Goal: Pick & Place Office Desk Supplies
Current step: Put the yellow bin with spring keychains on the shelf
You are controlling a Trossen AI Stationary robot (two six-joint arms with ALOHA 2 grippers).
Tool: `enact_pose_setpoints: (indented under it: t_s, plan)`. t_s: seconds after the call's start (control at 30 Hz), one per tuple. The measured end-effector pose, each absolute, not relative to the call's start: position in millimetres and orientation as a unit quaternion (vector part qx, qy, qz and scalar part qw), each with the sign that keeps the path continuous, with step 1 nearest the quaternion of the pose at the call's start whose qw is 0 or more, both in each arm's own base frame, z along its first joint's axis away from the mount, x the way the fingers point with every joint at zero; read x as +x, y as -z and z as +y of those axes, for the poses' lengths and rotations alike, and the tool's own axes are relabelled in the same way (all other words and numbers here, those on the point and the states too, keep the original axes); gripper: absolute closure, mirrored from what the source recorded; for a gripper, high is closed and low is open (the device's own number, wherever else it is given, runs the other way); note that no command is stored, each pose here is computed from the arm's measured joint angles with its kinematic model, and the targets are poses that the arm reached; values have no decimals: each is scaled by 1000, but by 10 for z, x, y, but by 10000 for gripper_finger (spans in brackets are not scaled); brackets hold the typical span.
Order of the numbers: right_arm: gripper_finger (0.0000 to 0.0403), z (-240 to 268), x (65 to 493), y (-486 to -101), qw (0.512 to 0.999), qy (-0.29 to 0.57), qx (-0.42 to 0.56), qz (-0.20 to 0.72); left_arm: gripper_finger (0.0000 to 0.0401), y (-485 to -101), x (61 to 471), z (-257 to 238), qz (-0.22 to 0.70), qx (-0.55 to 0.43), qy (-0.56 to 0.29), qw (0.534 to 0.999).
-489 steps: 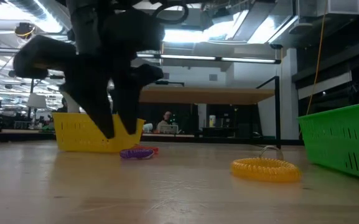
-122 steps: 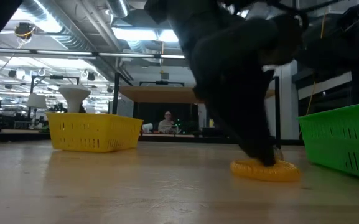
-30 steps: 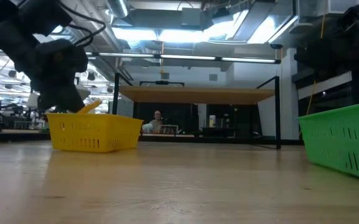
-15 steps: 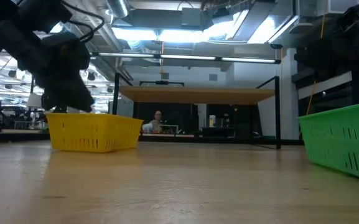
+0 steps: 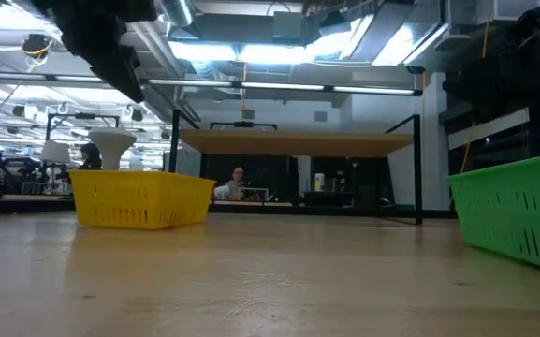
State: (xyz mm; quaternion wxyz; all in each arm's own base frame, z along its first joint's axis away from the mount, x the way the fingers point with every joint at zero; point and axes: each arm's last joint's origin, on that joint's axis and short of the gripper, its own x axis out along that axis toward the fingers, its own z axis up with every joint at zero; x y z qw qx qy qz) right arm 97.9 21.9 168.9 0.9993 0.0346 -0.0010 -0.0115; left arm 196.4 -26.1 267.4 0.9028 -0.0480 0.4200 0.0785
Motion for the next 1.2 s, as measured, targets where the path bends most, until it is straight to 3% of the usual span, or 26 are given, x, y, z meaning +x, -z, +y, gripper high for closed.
enact_pose_setpoints:
  t_s: [0.3, 0.53, 1.0, 1.2]
  plan:
    - [184, 219, 979, -1689, 999, 11, 35, -1, 253, -2541, 2261, -580, 558, 20, 39, 828]
    - [184, 219, 979, -1689, 999, 11, 35, -1, 252, -2267, 2415, -764, 606, 53, 54, 792]
    - [184, 219, 979, -1689, 999, 11, 34, -1, 182, -2200, 2477, -717, 609, 56, 6, 791]
    - [184, 219, 979, -1689, 999, 11, 35, -1, 179, -2158, 2525, -695, 608, 73, 12, 791]
